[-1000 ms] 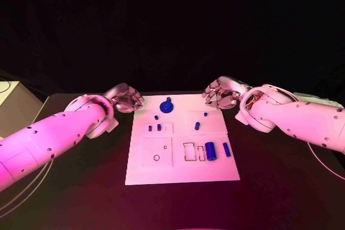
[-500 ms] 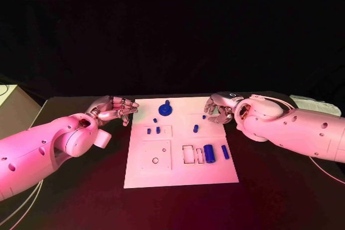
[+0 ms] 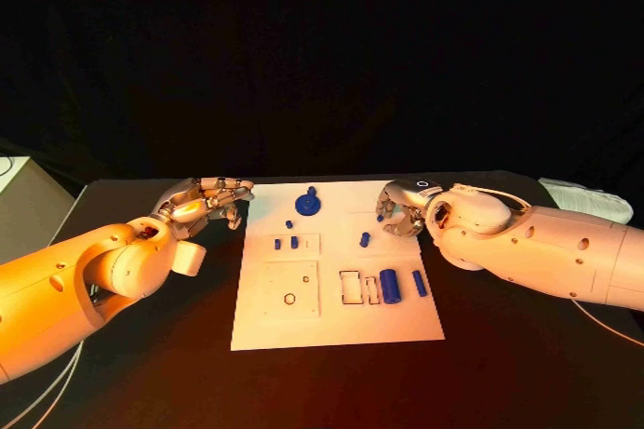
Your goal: Assemble the parts on the task board
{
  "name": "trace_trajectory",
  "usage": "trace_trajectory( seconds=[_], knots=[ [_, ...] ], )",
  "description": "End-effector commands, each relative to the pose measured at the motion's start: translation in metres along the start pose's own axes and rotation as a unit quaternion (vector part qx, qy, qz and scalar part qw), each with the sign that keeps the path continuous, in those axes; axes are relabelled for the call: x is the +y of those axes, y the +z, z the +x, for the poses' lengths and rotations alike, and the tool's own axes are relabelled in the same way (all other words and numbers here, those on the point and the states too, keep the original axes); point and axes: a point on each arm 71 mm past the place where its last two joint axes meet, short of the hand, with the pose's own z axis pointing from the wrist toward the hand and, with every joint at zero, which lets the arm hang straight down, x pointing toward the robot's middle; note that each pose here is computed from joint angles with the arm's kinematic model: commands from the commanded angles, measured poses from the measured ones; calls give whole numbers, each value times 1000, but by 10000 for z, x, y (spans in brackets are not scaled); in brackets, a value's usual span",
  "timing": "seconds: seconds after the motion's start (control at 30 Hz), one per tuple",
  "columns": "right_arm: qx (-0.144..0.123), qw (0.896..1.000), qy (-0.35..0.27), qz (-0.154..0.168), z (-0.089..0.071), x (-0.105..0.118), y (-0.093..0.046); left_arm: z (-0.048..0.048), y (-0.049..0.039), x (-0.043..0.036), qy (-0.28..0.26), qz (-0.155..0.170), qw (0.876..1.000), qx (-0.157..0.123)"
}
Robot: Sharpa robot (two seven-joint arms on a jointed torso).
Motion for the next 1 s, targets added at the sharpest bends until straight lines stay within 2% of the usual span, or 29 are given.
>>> trace_trajectory(
  seconds=[0.03,0.43,1.0],
  knots=[
    [-9,1000,-9,-5,10,40,4,13,-4,-22,-14,12,1000,-2],
    [-14,1000,-3,-8,18,87,32,16,-12,-22,-11,11,1000,-2],
    [-2,1000,-22,3,51,135,74,35,-14,-40,-4,19,1000,-6]
  ],
)
